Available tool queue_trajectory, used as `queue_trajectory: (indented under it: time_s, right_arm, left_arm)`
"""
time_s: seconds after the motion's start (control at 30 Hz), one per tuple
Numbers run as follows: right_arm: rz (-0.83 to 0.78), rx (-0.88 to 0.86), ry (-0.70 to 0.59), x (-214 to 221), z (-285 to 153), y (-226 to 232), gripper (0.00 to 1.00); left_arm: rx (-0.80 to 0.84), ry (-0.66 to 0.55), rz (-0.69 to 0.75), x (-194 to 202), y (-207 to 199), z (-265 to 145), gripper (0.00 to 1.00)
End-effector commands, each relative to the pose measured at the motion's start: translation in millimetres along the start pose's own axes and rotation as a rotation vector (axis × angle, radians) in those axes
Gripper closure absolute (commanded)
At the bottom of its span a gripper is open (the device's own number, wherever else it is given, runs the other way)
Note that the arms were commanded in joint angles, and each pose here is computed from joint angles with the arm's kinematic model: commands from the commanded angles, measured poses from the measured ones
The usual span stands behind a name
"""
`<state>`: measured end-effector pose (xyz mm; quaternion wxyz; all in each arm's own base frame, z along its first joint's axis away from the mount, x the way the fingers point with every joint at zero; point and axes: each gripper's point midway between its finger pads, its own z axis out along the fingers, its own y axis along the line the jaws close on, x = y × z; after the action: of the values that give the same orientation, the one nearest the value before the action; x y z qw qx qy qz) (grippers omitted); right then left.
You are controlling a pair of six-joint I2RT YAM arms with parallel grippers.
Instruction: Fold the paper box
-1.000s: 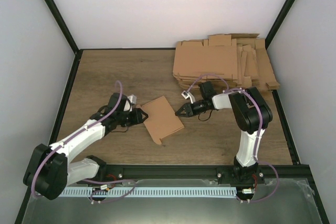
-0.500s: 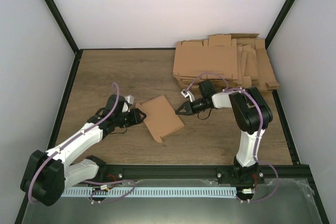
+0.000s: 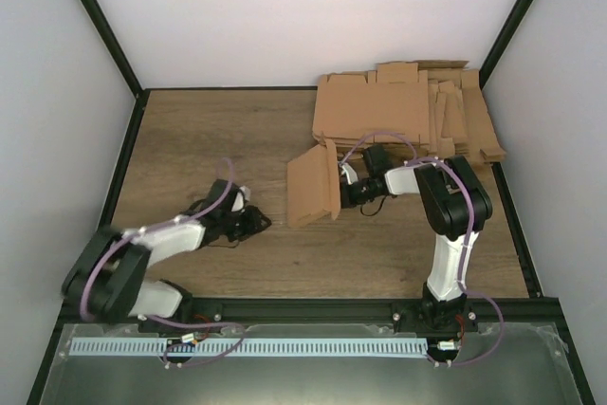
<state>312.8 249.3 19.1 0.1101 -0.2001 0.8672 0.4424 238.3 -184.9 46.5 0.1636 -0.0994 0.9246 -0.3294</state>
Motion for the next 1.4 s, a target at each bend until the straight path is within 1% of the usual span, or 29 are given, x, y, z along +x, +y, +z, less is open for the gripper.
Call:
queue_trajectory:
  time_s: [0.0,0.1,0.17,0.3,0.47,0.53,0.63,0.73,0.93,1.07,1.27,1.37]
  right_arm:
    - [-0.011,0.028,0.022,1,7,-6,0.95]
    - [-0.039,0.033,0.029,-4,10,-1,0.93]
    - [-0.051,0.027,0.027,-9,12,2,0.90]
    - [-0.072,-0.004,0.010,-20,13,9,0.86]
    - [-0.120,-0.086,-0.014,-32,10,28,0.79]
    - [-0.151,-0.132,0.012,-31,14,39,0.78]
    - [-0.176,-0.131,0.054,-28,23,42,0.75]
    - [-0.169,-0.136,0.065,-26,28,39,0.72]
    - [-0.150,-0.163,0.092,-27,41,31,0.71]
    - [-0.167,-0.187,0.107,-29,49,35,0.72]
    - [-0.221,-0.250,0.194,-7,62,53,0.72]
    - [-0.229,-0.254,0.210,-1,63,56,0.72]
  left_arm:
    - [0.191,0.066,0.060,-13,-60,40,0.64]
    - [0.222,0.076,0.118,-19,-94,56,0.64]
    - [0.232,0.069,0.138,-21,-106,59,0.64]
    - [0.197,0.086,0.147,-16,-97,63,0.64]
    - [0.197,0.114,0.146,-4,-93,63,0.64]
    - [0.201,0.122,0.146,2,-95,61,0.64]
    - [0.213,0.127,0.153,12,-103,58,0.64]
    - [0.215,0.133,0.162,22,-106,55,0.64]
    - [0.204,0.147,0.183,32,-107,57,0.64]
    - [0.190,0.154,0.187,35,-103,60,0.64]
    - [0.190,0.158,0.199,40,-105,59,0.64]
    - [0.193,0.165,0.203,45,-108,59,0.64]
